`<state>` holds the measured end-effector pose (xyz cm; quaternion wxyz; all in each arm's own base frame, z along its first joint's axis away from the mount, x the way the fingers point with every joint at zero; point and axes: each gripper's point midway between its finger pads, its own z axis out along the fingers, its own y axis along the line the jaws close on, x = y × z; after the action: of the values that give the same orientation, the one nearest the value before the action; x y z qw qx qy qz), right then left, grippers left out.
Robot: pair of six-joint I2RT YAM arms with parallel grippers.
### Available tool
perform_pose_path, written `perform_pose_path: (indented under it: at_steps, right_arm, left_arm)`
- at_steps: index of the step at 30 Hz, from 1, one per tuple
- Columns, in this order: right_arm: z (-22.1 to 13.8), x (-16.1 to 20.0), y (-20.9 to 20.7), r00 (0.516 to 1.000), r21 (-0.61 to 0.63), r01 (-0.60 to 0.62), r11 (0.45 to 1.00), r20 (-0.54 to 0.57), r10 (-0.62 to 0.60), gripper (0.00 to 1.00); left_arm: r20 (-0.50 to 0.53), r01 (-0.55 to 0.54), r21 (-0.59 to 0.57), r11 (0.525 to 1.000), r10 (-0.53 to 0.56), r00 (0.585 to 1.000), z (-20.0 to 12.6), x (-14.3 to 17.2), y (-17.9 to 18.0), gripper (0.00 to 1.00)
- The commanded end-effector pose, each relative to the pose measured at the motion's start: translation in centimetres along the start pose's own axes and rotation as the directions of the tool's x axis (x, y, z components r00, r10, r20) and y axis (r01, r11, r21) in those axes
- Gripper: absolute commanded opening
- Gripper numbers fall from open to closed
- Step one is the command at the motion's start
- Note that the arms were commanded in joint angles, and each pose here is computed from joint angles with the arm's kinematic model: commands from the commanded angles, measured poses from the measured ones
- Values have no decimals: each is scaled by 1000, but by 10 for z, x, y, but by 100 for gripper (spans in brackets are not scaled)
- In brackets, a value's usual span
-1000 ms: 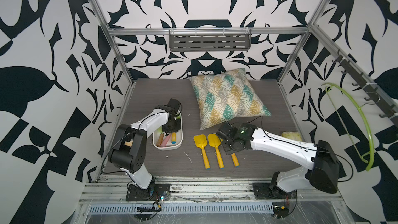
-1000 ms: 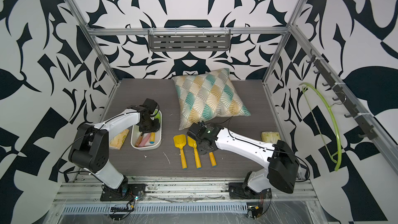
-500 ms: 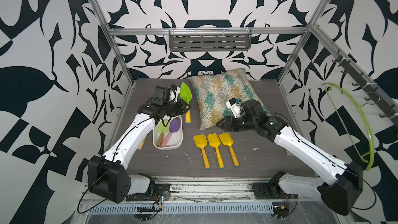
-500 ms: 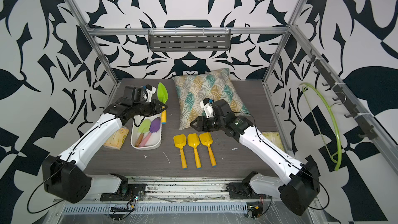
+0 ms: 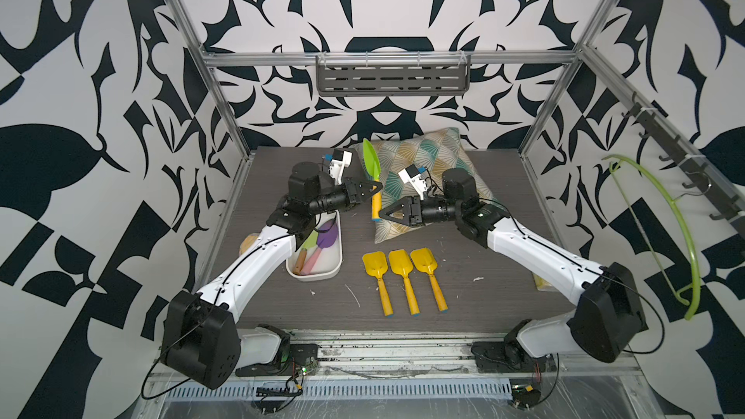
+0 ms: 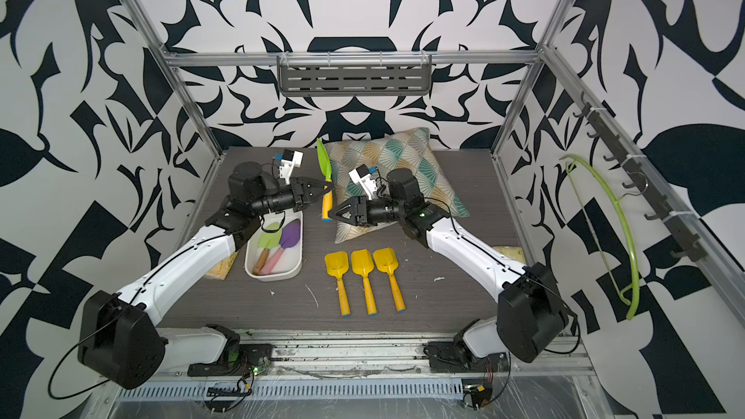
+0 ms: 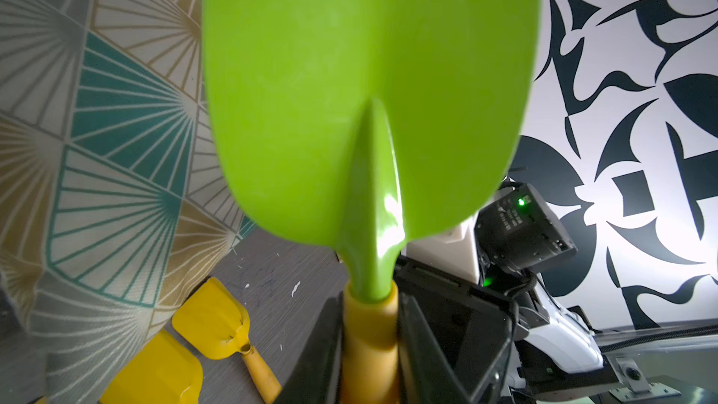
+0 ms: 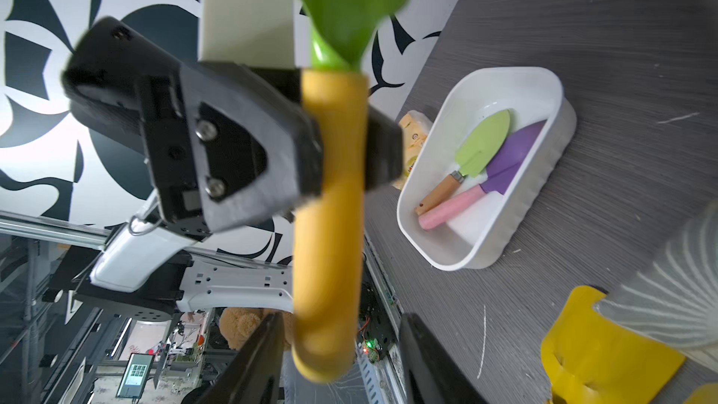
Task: Take the shovel out of the storage box
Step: Pick up the shovel from the storage box, then place the shovel at the center of the board.
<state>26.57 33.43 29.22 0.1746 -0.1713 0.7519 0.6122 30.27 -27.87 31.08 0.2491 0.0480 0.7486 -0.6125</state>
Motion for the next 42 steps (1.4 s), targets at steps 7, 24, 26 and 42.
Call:
perform_pose_path:
  at_steps: [7, 24, 26, 42]
  right_arm:
    - [-1, -18, 33, 996, -112, 83, 990, 46, -79, 49]
    - [-82, 57, -45, 988, 616, 13, 788, -130, 85, 0]
    - [-127, 80, -60, 978, 815, 51, 578, -157, 135, 0]
    - [-188, 196, -123, 842, 937, 320, 138, -348, 411, 0]
  left_arm:
    - [-14, -16, 72, 997, 17, 1000, 6, 7, -13, 0]
    - [-15, -19, -343, 939, 15, 1000, -19, 5, 51, 99]
    - [-24, -23, -446, 895, 14, 1000, -34, 4, 70, 99]
    - [-118, -69, -806, 589, -45, 992, -110, 18, 136, 93]
